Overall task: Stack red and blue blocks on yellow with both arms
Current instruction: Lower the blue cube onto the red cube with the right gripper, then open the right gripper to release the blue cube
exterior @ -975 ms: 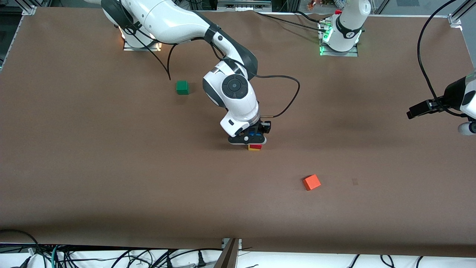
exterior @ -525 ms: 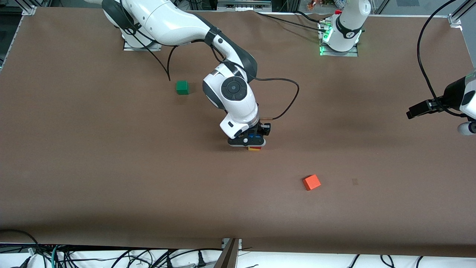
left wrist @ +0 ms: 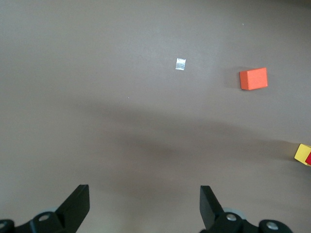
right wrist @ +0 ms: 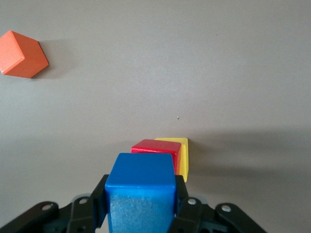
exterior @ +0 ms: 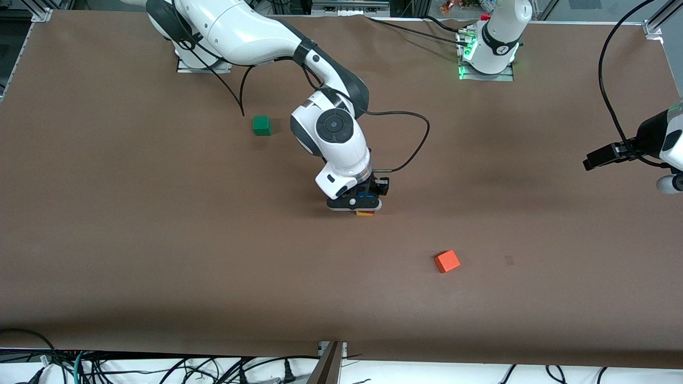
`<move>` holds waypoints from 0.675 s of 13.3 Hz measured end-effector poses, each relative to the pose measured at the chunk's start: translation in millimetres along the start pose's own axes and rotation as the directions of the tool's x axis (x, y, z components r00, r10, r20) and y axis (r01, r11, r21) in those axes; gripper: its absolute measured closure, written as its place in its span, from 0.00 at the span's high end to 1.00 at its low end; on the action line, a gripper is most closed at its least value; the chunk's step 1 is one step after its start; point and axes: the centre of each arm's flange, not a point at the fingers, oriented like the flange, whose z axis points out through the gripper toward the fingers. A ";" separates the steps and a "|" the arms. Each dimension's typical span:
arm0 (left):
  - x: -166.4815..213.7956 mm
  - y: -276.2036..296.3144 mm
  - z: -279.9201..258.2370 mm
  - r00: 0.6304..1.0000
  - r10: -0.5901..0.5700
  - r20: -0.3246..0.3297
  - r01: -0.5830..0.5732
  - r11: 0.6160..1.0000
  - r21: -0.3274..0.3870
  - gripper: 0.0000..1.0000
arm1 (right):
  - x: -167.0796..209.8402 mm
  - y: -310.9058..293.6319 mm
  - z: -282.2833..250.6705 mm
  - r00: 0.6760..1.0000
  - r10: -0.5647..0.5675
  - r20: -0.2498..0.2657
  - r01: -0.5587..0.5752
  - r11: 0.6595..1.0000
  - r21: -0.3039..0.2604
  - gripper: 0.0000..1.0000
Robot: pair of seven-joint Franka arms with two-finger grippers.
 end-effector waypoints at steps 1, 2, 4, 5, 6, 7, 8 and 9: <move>0.0 0.0 0.0 1.000 0.000 0.000 0.000 1.000 0.000 1.00 | 0.1 -0.2 -0.3 1.000 0.000 -0.001 0.000 1.000 0.001 0.68; 0.0 0.0 0.0 1.000 0.000 0.000 0.000 1.000 0.000 1.00 | 0.2 -0.3 -0.5 1.000 0.000 -0.002 0.000 1.000 0.002 0.74; 0.0 0.0 0.0 1.000 0.000 0.000 0.000 1.000 0.000 1.00 | 0.3 -0.4 -0.8 1.000 0.000 -0.002 0.000 1.000 0.002 0.74; 0.0 0.0 0.0 1.000 0.000 0.000 0.000 1.000 0.000 1.00 | 0.4 -0.5 -0.9 1.000 0.000 -0.002 0.000 1.000 0.003 0.76; 0.0 0.0 0.0 1.000 0.000 0.000 0.000 1.000 0.000 1.00 | 0.4 -0.5 -1.0 1.000 0.000 -0.003 0.000 1.000 0.003 0.76; 0.0 0.0 0.0 1.000 0.000 0.000 0.000 1.000 0.000 1.00 | 0.5 -0.6 -1.3 1.000 0.000 -0.003 0.000 1.000 0.003 0.79; 0.0 0.0 0.0 1.000 0.000 0.000 0.000 1.000 0.000 1.00 | 0.6 -0.4 -1.6 1.000 0.000 -0.001 0.000 1.000 0.001 0.89; 0.0 0.0 0.0 1.000 0.000 0.000 0.000 1.000 0.000 1.00 | 0.8 1.2 -1.8 1.000 0.002 0.008 -0.002 1.000 -0.010 0.99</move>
